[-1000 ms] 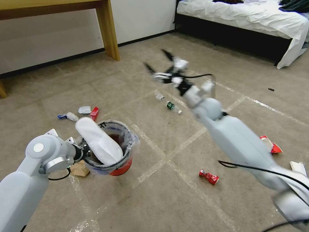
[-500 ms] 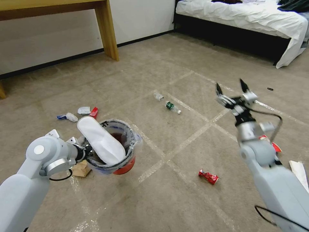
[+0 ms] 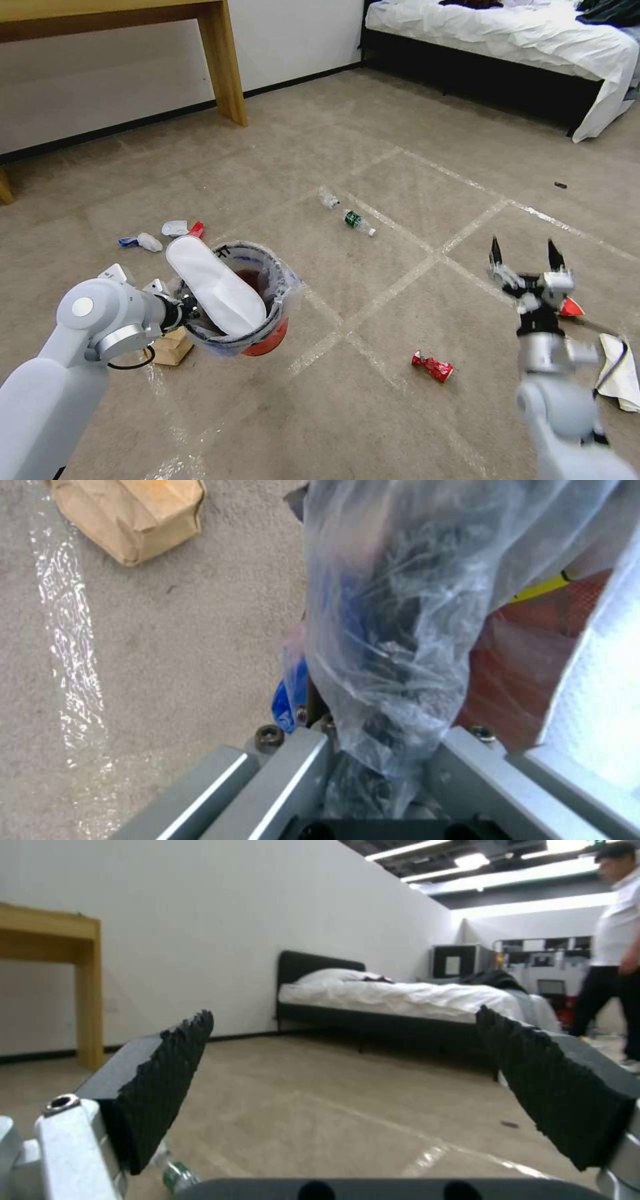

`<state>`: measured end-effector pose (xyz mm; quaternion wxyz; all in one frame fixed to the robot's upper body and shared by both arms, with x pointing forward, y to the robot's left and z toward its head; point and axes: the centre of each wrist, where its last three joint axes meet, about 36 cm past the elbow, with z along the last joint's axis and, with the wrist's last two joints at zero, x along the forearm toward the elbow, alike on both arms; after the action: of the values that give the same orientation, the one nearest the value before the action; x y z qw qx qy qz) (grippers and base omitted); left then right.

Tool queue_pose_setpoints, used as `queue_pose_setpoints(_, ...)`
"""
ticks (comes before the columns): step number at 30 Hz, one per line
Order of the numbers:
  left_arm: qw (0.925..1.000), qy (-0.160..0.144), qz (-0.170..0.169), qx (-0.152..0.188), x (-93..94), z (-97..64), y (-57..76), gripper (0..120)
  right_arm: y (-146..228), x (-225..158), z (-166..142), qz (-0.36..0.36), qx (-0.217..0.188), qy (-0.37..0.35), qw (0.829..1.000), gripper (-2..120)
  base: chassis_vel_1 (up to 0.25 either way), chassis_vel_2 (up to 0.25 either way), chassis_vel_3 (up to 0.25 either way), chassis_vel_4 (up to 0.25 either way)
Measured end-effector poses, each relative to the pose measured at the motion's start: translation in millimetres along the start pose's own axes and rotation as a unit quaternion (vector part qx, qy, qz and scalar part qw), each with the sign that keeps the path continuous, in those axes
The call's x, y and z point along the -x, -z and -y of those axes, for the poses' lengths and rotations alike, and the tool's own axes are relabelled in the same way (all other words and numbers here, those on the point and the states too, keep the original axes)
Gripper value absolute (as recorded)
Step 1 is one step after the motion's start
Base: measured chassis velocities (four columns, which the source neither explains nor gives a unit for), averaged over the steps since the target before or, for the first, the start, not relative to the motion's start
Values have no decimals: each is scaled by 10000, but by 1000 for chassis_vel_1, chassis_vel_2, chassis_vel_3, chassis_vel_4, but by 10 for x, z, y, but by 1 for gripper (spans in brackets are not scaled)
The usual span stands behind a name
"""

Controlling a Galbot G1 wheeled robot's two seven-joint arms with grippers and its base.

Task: Pick up the trash bin and place the garbage on the floor into it.

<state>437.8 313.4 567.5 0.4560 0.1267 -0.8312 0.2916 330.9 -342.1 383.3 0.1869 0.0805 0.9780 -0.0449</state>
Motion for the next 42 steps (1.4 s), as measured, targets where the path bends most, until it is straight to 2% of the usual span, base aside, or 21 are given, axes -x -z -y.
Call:
queue_pose_setpoints(4,10000,-26,-5,16,-11,7,-17,0,-65,-305,-30,37,-222,-96,9997,100,0,0,0,0)
queue_pose_setpoints(10,10000,-71,-31,49,-20,15,-52,0,-194,-609,-17,-17,-343,-128,9993,100,0,0,0,0)
queue_pose_setpoints(15,9999,-87,-37,65,-25,22,-61,0,-322,-728,43,-77,-369,59,9993,100,0,0,0,0)
queue_pose_setpoints(18,9999,-80,-41,79,-25,20,-64,0,-435,-716,174,-153,-484,270,9983,100,0,0,0,0)
queue_pose_setpoints(21,9999,-30,-28,132,-35,-1,-57,0,-580,-519,585,-389,-648,1001,9921,100,0,0,0,0)
queue_pose_setpoints(23,9999,-24,-29,139,-36,-3,-56,0,-577,-451,678,-459,-649,1160,9901,100,0,0,0,0)
queue_pose_setpoints(25,9999,-15,-39,155,-34,-7,-69,0,-516,-168,997,-765,-616,1747,9797,100,0,0,0,0)
queue_pose_setpoints(26,9999,-15,-39,155,-34,-7,-69,0,-516,-168,997,-765,-616,1747,9797,100,0,0,0,0)
queue_pose_setpoints(28,9998,-25,-60,168,-28,0,-94,0,-494,-30,1161,-1072,-647,2215,9671,100,0,0,0,0)
queue_pose_setpoints(30,9998,-28,-61,170,-29,1,-98,0,-487,-9,1191,-1163,-676,2329,9632,100,0,0,0,0)
queue_pose_setpoints(31,9998,-22,-63,172,-29,-1,-106,0,-486,25,1260,-1366,-784,2621,9521,100,0,0,0,0)
queue_pose_setpoints(32,9998,-22,-63,172,-29,-1,-106,0,-486,25,1260,-1366,-784,2621,9521,100,0,0,0,0)
queue_pose_setpoints(34,9998,-4,-52,176,-34,-8,-102,0,-534,78,1390,-1673,-1026,3161,9282,100,0,0,0,0)
queue_pose_setpoints(35,9998,-4,-52,176,-34,-8,-102,0,-534,78,1390,-1673,-1026,3161,9282,100,0,0,0,0)
queue_pose_setpoints(37,9998,14,-37,171,-41,-17,-95,0,-577,137,1477,-1819,-1053,3553,9108,100,0,0,0,0)
queue_pose_setpoints(38,9998,14,-37,171,-41,-17,-95,0,-577,137,1477,-1819,-1053,3553,9108,100,0,0,0,0)
queue_pose_setpoints(41,9998,72,-51,163,-35,-52,-116,0,-725,413,1688,-1970,-880,4622,8601,100,0,0,0,0)
queue_pose_setpoints(42,9998,72,-51,163,-35,-52,-116,0,-725,413,1688,-1970,-880,4622,8601,100,0,0,0,0)
